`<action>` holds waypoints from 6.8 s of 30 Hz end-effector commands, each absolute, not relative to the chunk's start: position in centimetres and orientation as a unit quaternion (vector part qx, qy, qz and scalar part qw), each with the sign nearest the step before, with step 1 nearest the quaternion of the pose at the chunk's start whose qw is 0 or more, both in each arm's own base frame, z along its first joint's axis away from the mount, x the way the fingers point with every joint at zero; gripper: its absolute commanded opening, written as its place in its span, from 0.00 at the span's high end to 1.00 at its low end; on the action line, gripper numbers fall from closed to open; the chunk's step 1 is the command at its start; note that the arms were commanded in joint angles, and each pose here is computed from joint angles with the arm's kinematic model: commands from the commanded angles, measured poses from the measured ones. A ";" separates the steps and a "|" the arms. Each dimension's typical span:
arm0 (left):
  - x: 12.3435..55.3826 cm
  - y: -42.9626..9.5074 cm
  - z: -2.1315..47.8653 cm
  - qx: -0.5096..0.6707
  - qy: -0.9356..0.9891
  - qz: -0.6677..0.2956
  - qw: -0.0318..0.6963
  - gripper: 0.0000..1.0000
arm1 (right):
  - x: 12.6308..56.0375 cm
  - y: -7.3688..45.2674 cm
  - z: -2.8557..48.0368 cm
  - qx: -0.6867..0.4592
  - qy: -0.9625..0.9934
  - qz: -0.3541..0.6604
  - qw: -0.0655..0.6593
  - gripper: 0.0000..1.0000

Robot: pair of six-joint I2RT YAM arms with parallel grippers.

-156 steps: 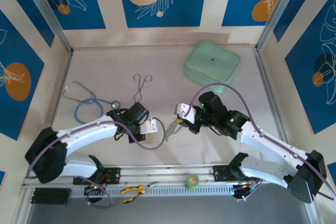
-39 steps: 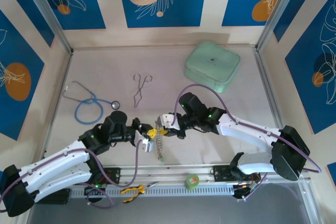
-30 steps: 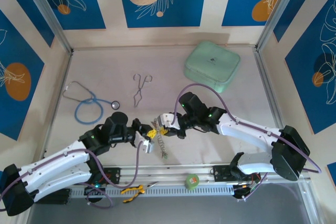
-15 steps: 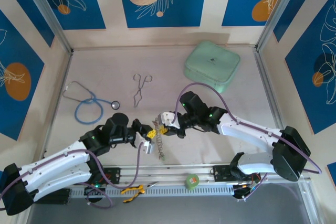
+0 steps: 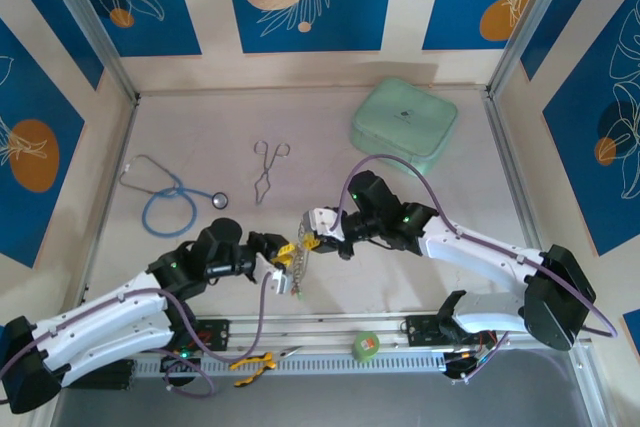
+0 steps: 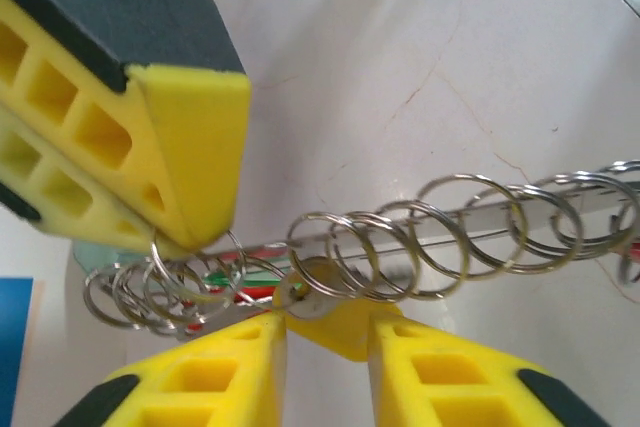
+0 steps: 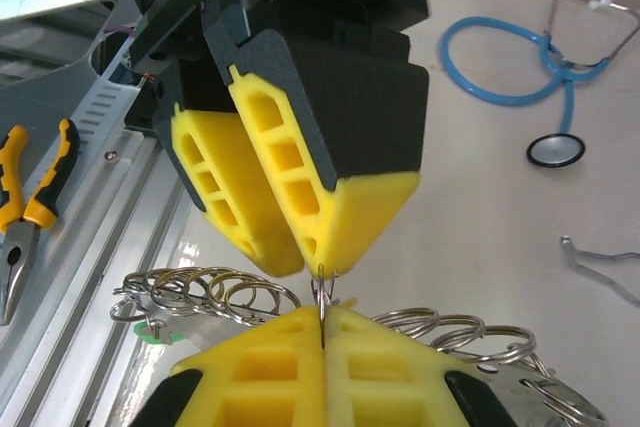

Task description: Put the keys on the keyring

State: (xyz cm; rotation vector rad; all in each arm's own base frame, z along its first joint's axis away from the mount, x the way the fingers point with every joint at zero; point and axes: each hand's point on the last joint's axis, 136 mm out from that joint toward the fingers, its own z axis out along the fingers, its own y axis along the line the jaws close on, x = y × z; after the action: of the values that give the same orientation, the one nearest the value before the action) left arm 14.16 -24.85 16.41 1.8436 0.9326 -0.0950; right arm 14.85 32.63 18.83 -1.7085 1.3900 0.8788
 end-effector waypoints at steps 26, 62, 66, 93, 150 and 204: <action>13.4 -25.3 19.1 0.600 0.593 -0.237 0.482 0.69 | 13.8 33.4 18.4 -0.692 0.507 0.331 0.394 1.00; 14.3 -26.1 18.6 0.583 0.623 -0.266 0.448 0.77 | 13.4 34.1 18.0 -0.702 0.502 0.327 0.385 1.00; 14.3 -26.1 18.7 0.584 0.621 -0.268 0.449 0.78 | 13.4 34.2 18.0 -0.703 0.502 0.327 0.384 1.00; 14.7 -25.8 18.4 0.575 0.636 -0.258 0.445 1.00 | 14.6 34.0 18.3 -0.668 0.529 0.336 0.401 0.82; 16.3 -19.9 15.8 -0.192 0.946 -0.240 0.102 1.00 | 15.8 39.8 11.3 -0.465 0.667 0.329 0.480 0.60; 14.7 -18.6 13.4 -0.342 0.901 -0.261 0.053 1.00 | 13.5 39.6 14.1 -0.529 0.570 0.250 0.577 0.81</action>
State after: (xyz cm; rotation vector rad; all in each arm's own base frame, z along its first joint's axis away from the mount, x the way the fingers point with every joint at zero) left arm 14.62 -18.39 13.10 -0.9059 2.7742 -0.7298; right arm 12.44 38.53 10.96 -1.2979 1.4528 0.6654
